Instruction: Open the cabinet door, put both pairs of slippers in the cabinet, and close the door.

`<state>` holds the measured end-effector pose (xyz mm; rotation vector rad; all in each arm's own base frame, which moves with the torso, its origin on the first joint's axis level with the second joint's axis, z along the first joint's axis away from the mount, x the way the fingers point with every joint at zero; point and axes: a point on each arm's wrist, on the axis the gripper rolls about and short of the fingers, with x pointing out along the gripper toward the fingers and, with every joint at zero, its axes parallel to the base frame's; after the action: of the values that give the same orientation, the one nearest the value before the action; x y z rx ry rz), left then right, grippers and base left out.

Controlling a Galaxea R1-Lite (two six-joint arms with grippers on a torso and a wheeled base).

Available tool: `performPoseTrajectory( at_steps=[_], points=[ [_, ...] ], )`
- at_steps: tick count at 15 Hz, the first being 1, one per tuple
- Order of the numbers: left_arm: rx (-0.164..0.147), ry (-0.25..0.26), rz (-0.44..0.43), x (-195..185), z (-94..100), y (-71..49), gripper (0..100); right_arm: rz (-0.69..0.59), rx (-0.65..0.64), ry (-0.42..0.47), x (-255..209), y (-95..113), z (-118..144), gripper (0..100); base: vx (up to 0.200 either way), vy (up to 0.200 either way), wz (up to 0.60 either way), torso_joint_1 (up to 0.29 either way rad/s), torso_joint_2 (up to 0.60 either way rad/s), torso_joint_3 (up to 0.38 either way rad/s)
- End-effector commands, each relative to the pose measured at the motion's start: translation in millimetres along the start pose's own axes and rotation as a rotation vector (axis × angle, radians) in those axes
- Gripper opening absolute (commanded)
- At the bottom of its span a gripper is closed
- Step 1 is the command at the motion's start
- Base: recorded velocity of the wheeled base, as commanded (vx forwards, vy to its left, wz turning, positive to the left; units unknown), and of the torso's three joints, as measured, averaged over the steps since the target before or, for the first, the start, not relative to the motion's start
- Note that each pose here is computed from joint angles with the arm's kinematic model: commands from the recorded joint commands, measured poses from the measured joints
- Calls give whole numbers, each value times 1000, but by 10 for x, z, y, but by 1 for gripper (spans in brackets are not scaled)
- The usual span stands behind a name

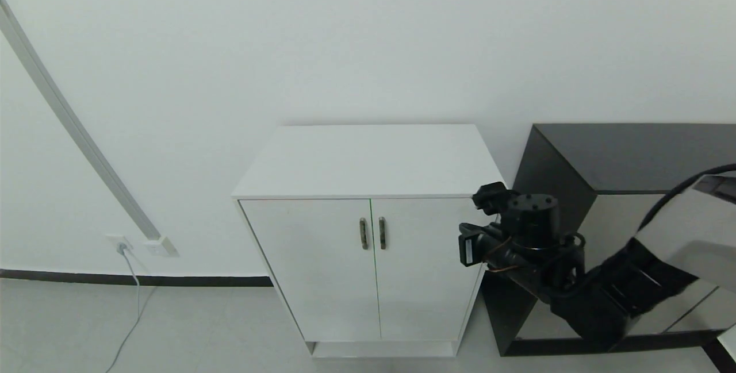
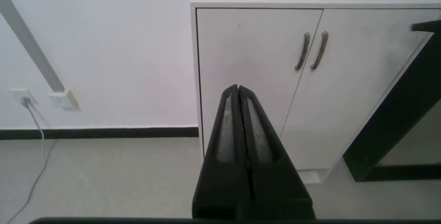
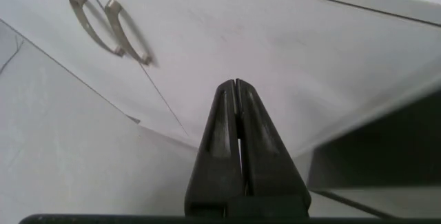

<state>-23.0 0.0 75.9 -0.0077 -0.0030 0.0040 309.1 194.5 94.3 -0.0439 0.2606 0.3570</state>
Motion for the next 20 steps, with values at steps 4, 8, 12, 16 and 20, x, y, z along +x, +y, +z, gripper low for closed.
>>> performPoseTrajectory(
  at_steps=[4,8,12,16,20],
  points=[
    [0,1,1,1,0,0,0,-77,-7,-61,-998,-423,196,0,0,0,0,0,0,0],
    [0,1,1,1,0,0,0,-196,-7,-37,-1504,-763,36,0,0,0,0,0,0,0],
    [-2,1,1,1,0,0,0,-268,-18,-49,-1957,-896,-107,0,0,0,0,0,0,0],
    [-2,1,1,1,0,0,0,-277,-44,-61,-2293,-879,-246,0,0,0,0,0,0,0],
    [-2,1,1,1,0,0,0,-289,-43,-35,-2687,-860,-372,0,0,0,0,0,0,0]
  ],
)
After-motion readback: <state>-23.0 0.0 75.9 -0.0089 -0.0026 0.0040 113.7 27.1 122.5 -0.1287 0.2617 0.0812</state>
